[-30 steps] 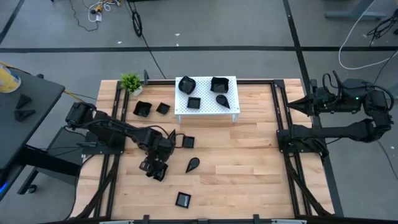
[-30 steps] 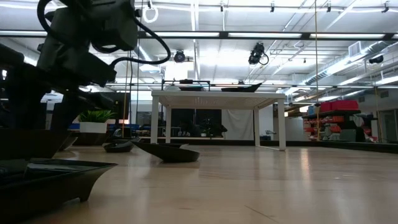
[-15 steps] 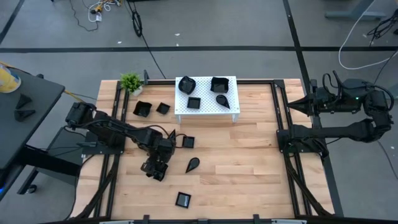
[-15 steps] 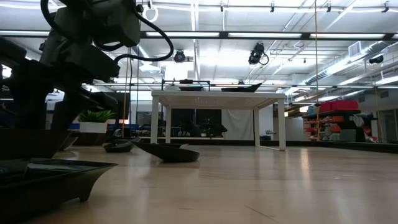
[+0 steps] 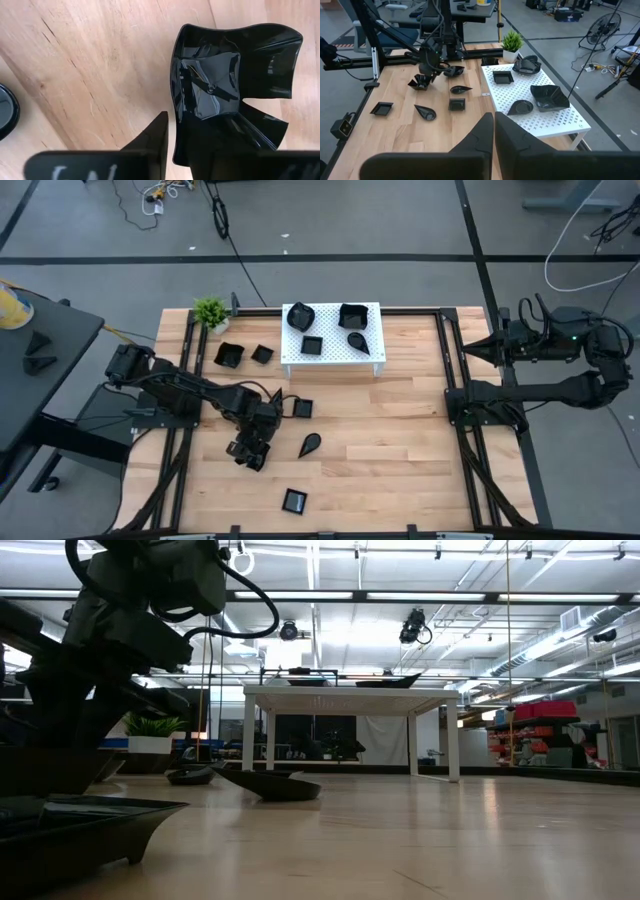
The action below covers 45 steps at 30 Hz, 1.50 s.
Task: Pick & Place Mini shaped plates
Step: Stack the distorted square plate on top of the distorted square plate on the shelf
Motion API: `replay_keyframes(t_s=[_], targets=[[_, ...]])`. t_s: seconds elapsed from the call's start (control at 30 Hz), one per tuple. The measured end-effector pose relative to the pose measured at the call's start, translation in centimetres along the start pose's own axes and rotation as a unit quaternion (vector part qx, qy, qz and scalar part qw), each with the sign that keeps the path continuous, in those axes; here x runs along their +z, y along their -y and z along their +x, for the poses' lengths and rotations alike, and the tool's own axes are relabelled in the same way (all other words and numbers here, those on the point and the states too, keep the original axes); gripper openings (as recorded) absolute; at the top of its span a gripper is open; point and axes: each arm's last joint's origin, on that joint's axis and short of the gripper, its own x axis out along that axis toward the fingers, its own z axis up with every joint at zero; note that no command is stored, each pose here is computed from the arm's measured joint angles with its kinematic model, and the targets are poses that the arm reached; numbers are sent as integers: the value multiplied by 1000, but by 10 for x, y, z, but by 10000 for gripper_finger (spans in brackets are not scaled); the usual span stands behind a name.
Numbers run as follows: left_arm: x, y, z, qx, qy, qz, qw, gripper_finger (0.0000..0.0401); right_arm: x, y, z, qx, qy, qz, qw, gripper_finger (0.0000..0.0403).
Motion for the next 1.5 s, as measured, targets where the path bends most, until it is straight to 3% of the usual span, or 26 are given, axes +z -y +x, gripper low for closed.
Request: replay_keyframes(t_s=[0.43, 1.5], targets=[[0, 0, 0, -2, 0, -1, 1000, 6, 0, 0, 0, 0, 0, 0, 1000, 20], [1, 1, -2, -7, -2, -2, 1000, 5, 0, 0, 0, 0, 0, 0, 1000, 20]])
